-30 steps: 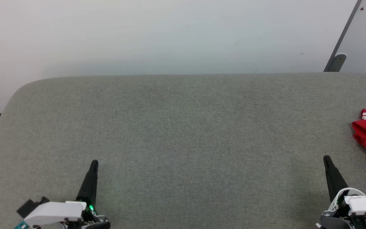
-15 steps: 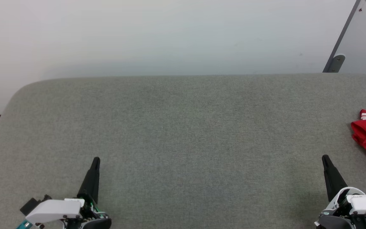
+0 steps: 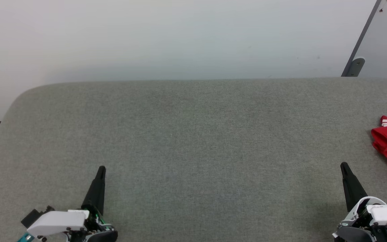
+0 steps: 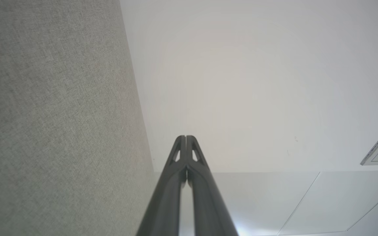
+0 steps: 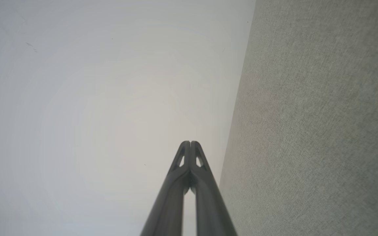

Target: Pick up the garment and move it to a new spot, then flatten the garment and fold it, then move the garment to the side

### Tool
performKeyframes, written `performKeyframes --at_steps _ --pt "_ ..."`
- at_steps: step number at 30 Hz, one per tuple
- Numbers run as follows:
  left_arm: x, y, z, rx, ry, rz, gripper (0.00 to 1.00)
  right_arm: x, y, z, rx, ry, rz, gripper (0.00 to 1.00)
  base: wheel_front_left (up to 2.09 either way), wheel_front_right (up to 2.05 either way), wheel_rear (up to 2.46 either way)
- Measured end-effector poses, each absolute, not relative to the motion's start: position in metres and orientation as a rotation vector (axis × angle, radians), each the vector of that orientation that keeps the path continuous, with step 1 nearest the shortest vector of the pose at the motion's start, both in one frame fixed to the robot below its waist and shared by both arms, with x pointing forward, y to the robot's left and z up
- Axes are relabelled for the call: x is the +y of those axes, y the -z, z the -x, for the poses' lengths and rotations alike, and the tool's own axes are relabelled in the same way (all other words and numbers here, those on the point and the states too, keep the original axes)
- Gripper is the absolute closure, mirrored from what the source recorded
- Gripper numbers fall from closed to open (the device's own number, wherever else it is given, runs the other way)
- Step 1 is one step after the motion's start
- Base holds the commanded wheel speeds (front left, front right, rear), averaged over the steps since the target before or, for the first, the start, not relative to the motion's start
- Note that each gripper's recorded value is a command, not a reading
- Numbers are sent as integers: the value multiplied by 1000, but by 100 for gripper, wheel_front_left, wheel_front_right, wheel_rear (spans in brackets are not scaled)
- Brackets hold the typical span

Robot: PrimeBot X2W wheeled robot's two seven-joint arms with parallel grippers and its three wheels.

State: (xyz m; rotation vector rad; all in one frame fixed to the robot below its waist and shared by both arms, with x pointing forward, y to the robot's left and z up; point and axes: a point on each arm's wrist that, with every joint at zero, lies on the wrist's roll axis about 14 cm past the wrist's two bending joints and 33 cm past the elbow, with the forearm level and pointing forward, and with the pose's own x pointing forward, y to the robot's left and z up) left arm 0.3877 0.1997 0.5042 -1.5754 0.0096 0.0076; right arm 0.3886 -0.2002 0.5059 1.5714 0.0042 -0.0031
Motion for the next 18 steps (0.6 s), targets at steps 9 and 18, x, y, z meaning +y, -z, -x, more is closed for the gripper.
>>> performKeyframes --at_steps 9,18 --pt "200 -504 -388 10 -7 1576 100 -200 -506 -389 4 4 -1572 100 0 0 0" --pt "200 -504 -388 9 -8 1577 100 -200 -506 -389 4 4 -1572 100 0 0 0"
